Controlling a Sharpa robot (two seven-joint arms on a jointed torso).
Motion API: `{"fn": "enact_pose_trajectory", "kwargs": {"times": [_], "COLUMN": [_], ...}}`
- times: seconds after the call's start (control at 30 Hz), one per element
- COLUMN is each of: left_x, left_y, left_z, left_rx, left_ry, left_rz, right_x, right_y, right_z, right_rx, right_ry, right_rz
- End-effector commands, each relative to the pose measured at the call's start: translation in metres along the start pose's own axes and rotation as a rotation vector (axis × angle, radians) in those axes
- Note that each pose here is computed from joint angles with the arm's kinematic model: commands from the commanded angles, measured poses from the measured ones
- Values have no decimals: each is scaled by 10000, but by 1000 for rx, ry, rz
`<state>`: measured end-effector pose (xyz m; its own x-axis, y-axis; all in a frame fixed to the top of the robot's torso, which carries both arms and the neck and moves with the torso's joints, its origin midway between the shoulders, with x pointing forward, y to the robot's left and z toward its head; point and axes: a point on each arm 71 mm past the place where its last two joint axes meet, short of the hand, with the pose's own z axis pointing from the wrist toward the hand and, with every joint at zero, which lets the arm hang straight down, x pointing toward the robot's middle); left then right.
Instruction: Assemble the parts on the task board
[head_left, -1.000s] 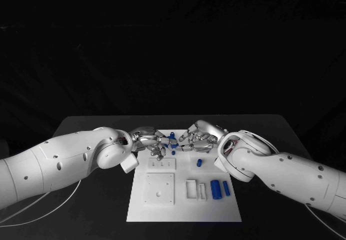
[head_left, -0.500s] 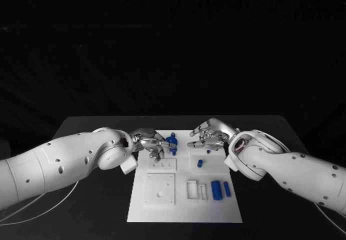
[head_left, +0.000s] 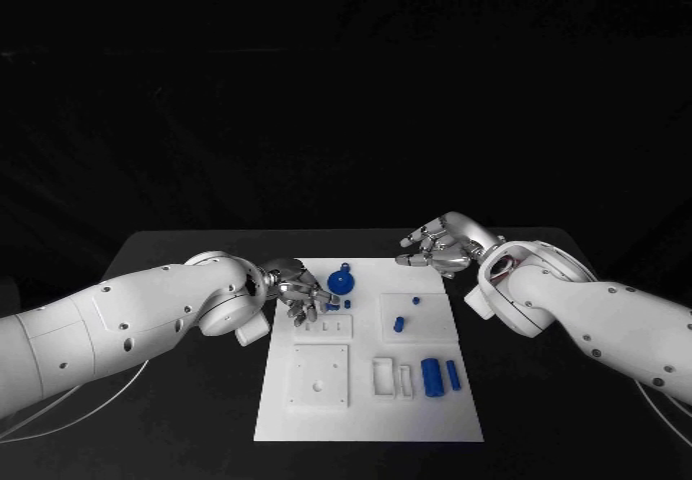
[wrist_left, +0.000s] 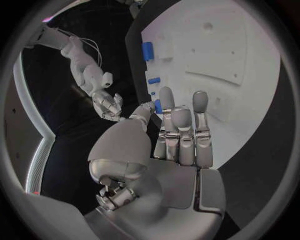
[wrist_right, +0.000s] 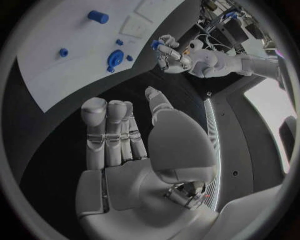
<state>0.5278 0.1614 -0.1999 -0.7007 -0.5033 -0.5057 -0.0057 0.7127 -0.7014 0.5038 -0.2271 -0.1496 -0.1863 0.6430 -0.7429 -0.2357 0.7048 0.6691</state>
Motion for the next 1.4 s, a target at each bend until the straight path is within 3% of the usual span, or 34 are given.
{"fn": "enact_pose_trajectory", "kwargs": {"times": [0.03,0.23,0.53,0.9,1.1,1.4], "left_x": [3,17,24,104,135,134], "left_y": [82,45,-131,-280,-310,-321], "left_z": [18,89,242,364,388,407], "left_rx": [-183,-288,-361,-400,-409,-412], "left_ry": [-14,14,36,77,89,56], "left_rz": [119,171,245,315,339,371], "right_x": [-94,-289,-521,-560,-560,-551], "right_y": [-8,-2,11,13,10,12], "right_z": [36,129,277,332,343,356], "right_rx": [-2,7,21,30,34,35], "right_ry": [-49,-110,-178,-192,-193,-193], "right_rz": [58,79,99,102,103,102]}}
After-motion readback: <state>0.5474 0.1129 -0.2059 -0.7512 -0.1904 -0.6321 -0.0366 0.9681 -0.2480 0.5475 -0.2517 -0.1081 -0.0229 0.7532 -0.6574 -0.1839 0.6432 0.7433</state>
